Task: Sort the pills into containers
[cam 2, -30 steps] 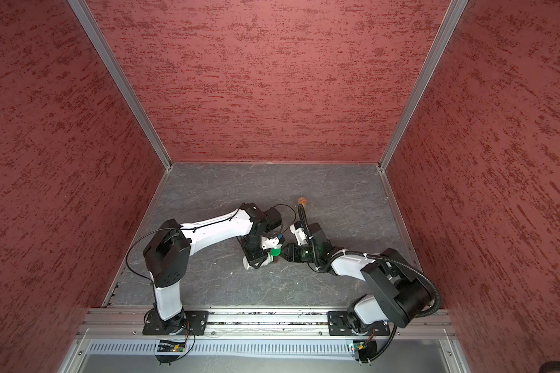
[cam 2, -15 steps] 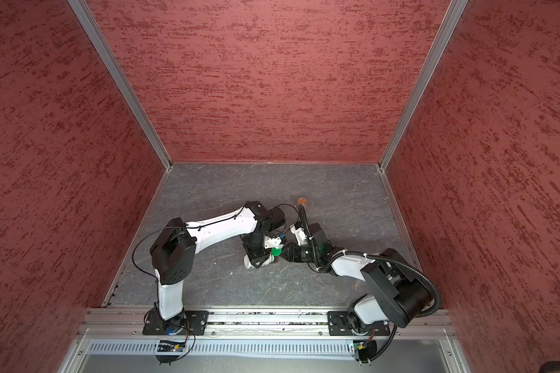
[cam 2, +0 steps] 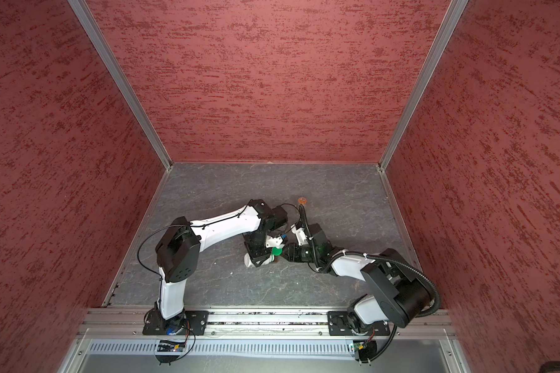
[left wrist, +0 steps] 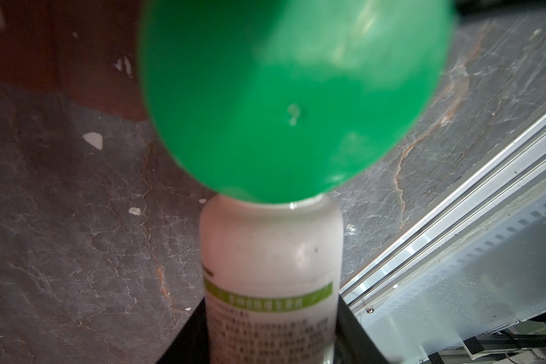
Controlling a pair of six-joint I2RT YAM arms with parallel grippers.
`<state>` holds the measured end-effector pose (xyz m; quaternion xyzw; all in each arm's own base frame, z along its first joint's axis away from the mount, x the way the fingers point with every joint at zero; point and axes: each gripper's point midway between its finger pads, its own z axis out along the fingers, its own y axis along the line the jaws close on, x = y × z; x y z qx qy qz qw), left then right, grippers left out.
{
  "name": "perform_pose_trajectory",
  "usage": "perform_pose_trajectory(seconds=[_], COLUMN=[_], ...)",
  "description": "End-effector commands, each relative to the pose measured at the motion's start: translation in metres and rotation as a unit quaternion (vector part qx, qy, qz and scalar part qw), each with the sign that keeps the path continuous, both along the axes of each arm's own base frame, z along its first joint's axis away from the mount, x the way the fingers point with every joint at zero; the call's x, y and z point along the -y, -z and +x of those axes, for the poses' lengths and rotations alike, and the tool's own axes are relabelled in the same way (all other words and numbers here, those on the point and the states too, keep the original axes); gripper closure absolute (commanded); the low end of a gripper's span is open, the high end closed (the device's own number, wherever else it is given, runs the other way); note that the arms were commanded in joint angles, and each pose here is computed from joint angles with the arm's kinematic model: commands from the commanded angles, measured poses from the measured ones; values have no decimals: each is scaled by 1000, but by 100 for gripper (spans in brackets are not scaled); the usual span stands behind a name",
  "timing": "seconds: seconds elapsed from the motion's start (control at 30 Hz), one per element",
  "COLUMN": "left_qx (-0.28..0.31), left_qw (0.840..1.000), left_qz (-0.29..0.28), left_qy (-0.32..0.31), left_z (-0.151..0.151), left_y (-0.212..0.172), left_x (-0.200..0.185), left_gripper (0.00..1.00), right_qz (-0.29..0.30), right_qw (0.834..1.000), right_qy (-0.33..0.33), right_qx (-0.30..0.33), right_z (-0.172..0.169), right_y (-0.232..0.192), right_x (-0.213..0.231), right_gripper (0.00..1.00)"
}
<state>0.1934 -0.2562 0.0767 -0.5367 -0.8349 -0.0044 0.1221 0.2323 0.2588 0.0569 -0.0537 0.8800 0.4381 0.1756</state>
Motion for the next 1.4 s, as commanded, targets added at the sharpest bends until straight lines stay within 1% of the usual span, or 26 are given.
perform_pose_trajectory(seconds=[0.0, 0.47, 0.5, 0.6, 0.83, 1.37], left_qx=[-6, -6, -5, -5, -7, -11], left_qw=[1000, 999, 999, 999, 999, 999], left_qz=[7, 27, 29, 33, 34, 42], left_qy=[14, 20, 22, 24, 25, 30], left_z=[-1, 2, 2, 2, 4, 3], left_y=[4, 5, 6, 6, 5, 3], left_x=[3, 6, 6, 7, 11, 14], left_gripper=[100, 100, 100, 100, 100, 100], right_qz=[1, -6, -10, -12, -11, -3], right_qw=[1000, 1000, 1000, 1000, 1000, 1000], right_qy=[1, 5, 4, 4, 2, 3], right_qx=[19, 21, 12, 10, 10, 21], right_z=[4, 4, 2, 2, 2, 8], right_y=[-2, 2, 8, 11, 13, 4], right_x=[-2, 1, 2, 2, 2, -1], right_gripper=[62, 63, 63, 63, 63, 63])
